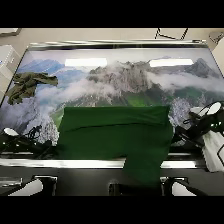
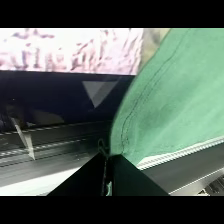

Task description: Fold the clothes and pants, and hang the long-sleeved shirts on hangers.

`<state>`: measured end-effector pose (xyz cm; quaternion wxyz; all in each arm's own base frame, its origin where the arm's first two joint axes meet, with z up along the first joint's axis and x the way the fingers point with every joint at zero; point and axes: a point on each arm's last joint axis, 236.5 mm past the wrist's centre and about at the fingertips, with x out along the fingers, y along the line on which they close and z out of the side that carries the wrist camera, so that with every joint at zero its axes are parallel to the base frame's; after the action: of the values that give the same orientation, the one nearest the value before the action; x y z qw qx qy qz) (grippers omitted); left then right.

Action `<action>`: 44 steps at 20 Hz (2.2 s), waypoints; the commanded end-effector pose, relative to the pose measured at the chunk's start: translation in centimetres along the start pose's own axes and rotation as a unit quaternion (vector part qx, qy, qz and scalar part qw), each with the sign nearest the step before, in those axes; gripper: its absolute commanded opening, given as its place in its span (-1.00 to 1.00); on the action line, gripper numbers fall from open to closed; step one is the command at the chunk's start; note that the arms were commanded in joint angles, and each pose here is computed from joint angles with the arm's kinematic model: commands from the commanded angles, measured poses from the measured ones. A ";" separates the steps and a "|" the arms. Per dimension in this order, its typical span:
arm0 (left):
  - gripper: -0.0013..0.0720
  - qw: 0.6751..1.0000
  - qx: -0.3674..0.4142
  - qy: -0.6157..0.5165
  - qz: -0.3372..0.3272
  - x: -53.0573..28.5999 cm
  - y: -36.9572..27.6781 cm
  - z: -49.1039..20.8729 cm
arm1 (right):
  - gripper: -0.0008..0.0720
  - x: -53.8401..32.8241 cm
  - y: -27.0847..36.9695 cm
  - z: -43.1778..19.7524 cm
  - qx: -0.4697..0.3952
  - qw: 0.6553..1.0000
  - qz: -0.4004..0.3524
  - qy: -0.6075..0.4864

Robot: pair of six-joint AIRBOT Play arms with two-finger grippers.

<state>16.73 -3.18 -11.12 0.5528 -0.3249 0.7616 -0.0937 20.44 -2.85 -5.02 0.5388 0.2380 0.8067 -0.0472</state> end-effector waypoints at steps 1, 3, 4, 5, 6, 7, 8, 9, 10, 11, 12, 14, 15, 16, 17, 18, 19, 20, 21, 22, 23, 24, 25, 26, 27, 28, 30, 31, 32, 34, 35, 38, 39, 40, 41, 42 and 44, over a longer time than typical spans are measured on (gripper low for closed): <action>-0.91 1.000 -0.001 0.002 -0.004 0.0 -0.2 -0.1 | 0.58 3.3 0.6 -2.3 0.008 1.000 0.027 0.012; -0.91 1.000 -0.001 0.001 -0.004 0.0 -0.2 -0.1 | 0.58 6.2 1.3 -4.1 0.005 0.998 0.056 0.030; -0.91 1.000 -0.001 0.001 -0.004 0.0 -0.2 -0.1 | 0.58 7.5 1.7 -4.7 0.003 0.997 0.070 0.038; -0.91 1.000 -0.001 0.001 -0.004 0.0 -0.3 -0.1 | 0.58 8.3 2.1 -4.9 0.004 0.996 0.082 0.039; -0.91 1.000 -0.001 0.002 -0.004 0.0 -0.3 -0.1 | 0.58 8.9 2.4 -5.1 0.008 0.995 0.093 0.039; -0.91 1.000 -0.001 0.002 -0.004 0.0 -0.3 -0.1 | 0.57 9.2 2.7 -5.2 0.013 0.994 0.100 0.039; -0.91 1.000 -0.001 0.002 -0.004 0.0 -0.3 -0.1 | 0.57 9.5 2.7 -5.2 0.016 0.994 0.101 0.039; -0.91 1.000 -0.001 0.002 -0.004 0.0 -0.3 -0.1 | 0.57 9.8 2.6 -5.3 0.018 0.994 0.100 0.039; -0.91 1.000 -0.001 0.002 -0.004 0.0 -0.3 -0.1 | 0.57 10.1 2.5 -5.3 0.021 0.994 0.100 0.036; -0.91 1.000 -0.001 0.002 -0.004 0.0 -0.3 -0.1 | 0.53 10.4 2.7 -5.1 0.025 0.994 0.105 0.032; -0.91 1.000 -0.001 0.002 -0.004 0.0 -0.3 -0.1 | 0.41 10.6 3.1 -5.0 0.031 0.993 0.114 0.028; -0.91 1.000 -0.001 0.004 -0.005 0.0 -0.3 -0.2 | -0.31 10.9 3.8 -5.1 0.041 0.990 0.132 0.027; -0.91 1.000 -0.001 0.006 -0.006 0.0 -0.3 -0.3 | -0.81 10.8 3.9 -5.1 0.042 0.990 0.134 0.029; -0.91 1.000 -0.001 0.007 -0.007 -0.1 -0.4 -0.4 | -0.86 10.6 4.0 -5.2 0.037 0.990 0.135 0.030; -0.91 1.000 0.002 0.006 -0.007 -0.4 -0.5 -0.3 | -0.87 10.1 4.1 -5.0 0.023 0.990 0.136 0.030; -0.91 1.000 0.009 0.004 -0.010 -1.1 -0.8 -0.1 | -0.87 9.2 4.3 -4.7 0.011 0.990 0.135 0.026; -0.91 1.000 0.013 -0.002 -0.012 -2.1 -1.1 0.3 | -0.87 7.7 4.5 -4.0 -0.003 0.991 0.134 0.018; -0.91 1.000 0.019 -0.013 -0.018 -3.6 -1.6 1.0 | -0.87 5.9 4.9 -3.4 -0.016 0.991 0.135 0.011; -0.91 0.999 0.027 -0.023 -0.024 -4.9 -2.4 1.6 | -0.87 3.7 5.4 -2.6 -0.033 0.990 0.135 -0.002; -0.91 0.998 0.040 -0.038 -0.028 -6.2 -3.3 2.5 | -0.87 1.6 5.8 -1.4 -0.044 0.990 0.134 -0.026; -0.91 0.997 0.053 -0.056 -0.029 -7.1 -4.1 3.6 | -0.87 -0.7 6.3 0.3 -0.047 0.988 0.133 -0.064; -0.91 0.995 0.065 -0.076 -0.025 -7.8 -5.0 5.0 | -0.87 -2.8 6.7 2.1 -0.049 0.984 0.132 -0.106; -0.91 0.993 0.068 -0.095 -0.018 -8.2 -5.8 6.6 | -0.87 -4.5 7.3 3.6 -0.051 0.979 0.139 -0.138; -0.91 0.991 0.074 -0.111 -0.014 -8.5 -6.6 8.1 | -0.87 -5.7 7.8 5.1 -0.048 0.975 0.145 -0.160; -0.91 0.988 0.084 -0.127 -0.012 -8.7 -7.7 9.8 | -0.87 -6.6 8.6 6.4 -0.051 0.973 0.150 -0.171; -0.91 0.986 0.097 -0.136 -0.014 -8.9 -8.8 11.4 | -0.87 -7.1 9.5 8.1 -0.061 0.970 0.147 -0.182; -0.91 0.984 0.110 -0.139 -0.014 -9.1 -10.7 14.5 | -0.87 -7.7 11.8 12.2 -0.077 0.964 0.143 -0.210; -0.91 0.984 0.111 -0.138 -0.013 -9.2 -11.4 16.0 | -0.87 -7.6 12.8 14.1 -0.077 0.963 0.143 -0.214; -0.91 0.985 0.105 -0.139 -0.014 -9.3 -11.9 17.7 | -0.87 -7.2 13.5 15.7 -0.076 0.965 0.142 -0.207; -0.91 0.986 0.098 -0.133 -0.018 -9.0 -12.5 20.5 | -0.86 -6.1 14.1 18.0 -0.069 0.970 0.145 -0.184; -0.91 0.988 0.097 -0.122 -0.022 -8.6 -12.7 21.5 | -0.86 -5.6 14.2 19.1 -0.067 0.970 0.149 -0.180; -0.91 0.993 0.081 -0.084 -0.026 -7.3 -12.3 23.1 | -0.86 -5.0 14.6 21.6 -0.052 0.968 0.159 -0.189; -0.91 0.994 0.069 -0.077 -0.027 -6.6 -11.9 23.4 | -0.86 -4.5 14.8 21.7 -0.050 0.968 0.163 -0.181; -0.91 0.995 0.063 -0.066 -0.027 -5.9 -11.5 23.4 | -0.86 -3.6 15.1 21.4 -0.050 0.971 0.168 -0.165; -0.86 0.996 0.060 -0.052 -0.028 -5.4 -11.2 23.0 | -0.86 -3.0 15.5 21.1 -0.052 0.972 0.170 -0.151; -0.54 0.997 0.060 -0.038 -0.030 -5.3 -11.2 22.5 | -0.85 -2.8 15.6 20.8 -0.057 0.973 0.173 -0.144; 0.50 0.997 0.070 -0.023 -0.034 -6.4 -11.1 21.2 | -0.43 -4.1 15.6 20.1 -0.070 0.970 0.182 -0.143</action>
<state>42.47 -3.36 -8.86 0.6129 -0.3114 0.7120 -0.1428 45.69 2.41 -7.53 0.6718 0.3287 0.6616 0.0539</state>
